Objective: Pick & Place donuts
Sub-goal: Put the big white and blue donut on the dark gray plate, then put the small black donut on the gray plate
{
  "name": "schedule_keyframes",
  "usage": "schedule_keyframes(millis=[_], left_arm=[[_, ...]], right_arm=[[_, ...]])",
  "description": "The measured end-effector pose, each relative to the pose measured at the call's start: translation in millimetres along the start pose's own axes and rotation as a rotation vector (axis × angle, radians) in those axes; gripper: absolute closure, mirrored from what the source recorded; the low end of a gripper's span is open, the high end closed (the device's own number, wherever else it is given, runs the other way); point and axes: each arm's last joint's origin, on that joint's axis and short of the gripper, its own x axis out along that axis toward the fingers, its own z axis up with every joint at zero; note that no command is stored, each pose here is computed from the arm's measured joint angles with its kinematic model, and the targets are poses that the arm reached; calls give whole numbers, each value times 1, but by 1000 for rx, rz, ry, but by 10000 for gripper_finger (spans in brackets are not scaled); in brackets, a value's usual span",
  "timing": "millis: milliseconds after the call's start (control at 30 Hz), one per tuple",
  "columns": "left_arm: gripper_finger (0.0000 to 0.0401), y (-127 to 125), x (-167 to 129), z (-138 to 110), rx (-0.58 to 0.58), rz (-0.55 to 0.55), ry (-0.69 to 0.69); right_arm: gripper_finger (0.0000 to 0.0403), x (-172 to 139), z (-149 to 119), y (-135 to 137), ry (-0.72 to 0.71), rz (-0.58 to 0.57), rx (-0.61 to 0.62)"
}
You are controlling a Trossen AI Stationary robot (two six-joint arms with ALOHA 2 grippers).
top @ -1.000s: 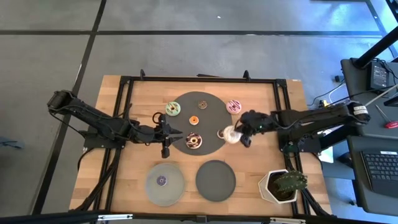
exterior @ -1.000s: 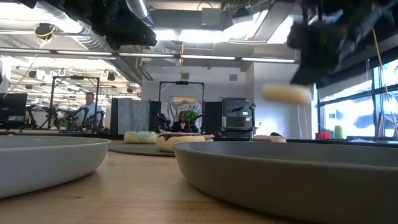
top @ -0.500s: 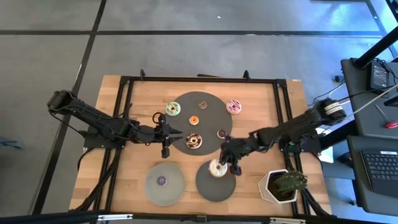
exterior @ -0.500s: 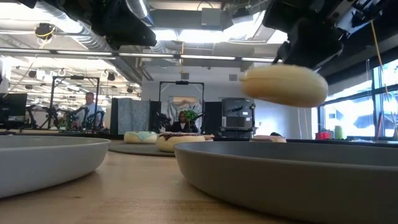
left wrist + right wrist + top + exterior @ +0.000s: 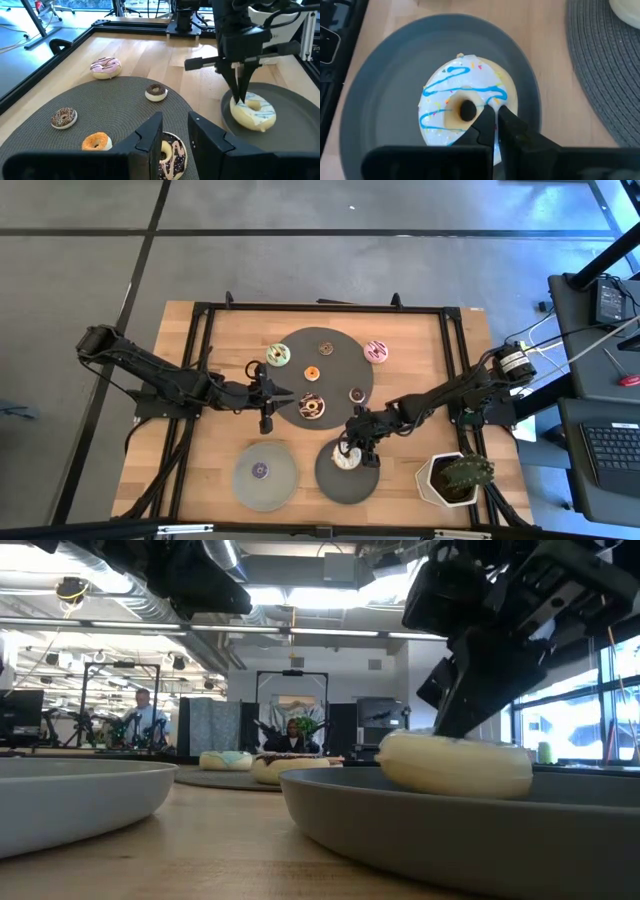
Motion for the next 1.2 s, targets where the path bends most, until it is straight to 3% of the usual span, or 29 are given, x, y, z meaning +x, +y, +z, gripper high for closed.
schedule_keyframes(millis=[200,767,1067,1200], left_arm=[[311,0,0,0,0,0,0],[309,0,0,0,0,0,0],[313,0,0,0,2,1,4],[311,0,0,-1,3,1,6]], right_arm=[[380,0,0,0,-5,-8,-3],[288,-2,-1,-1,7,-20,-7],[283,-32,12,-4,-56,-20,9],[282,-51,13,-15,-48,-145,20]])
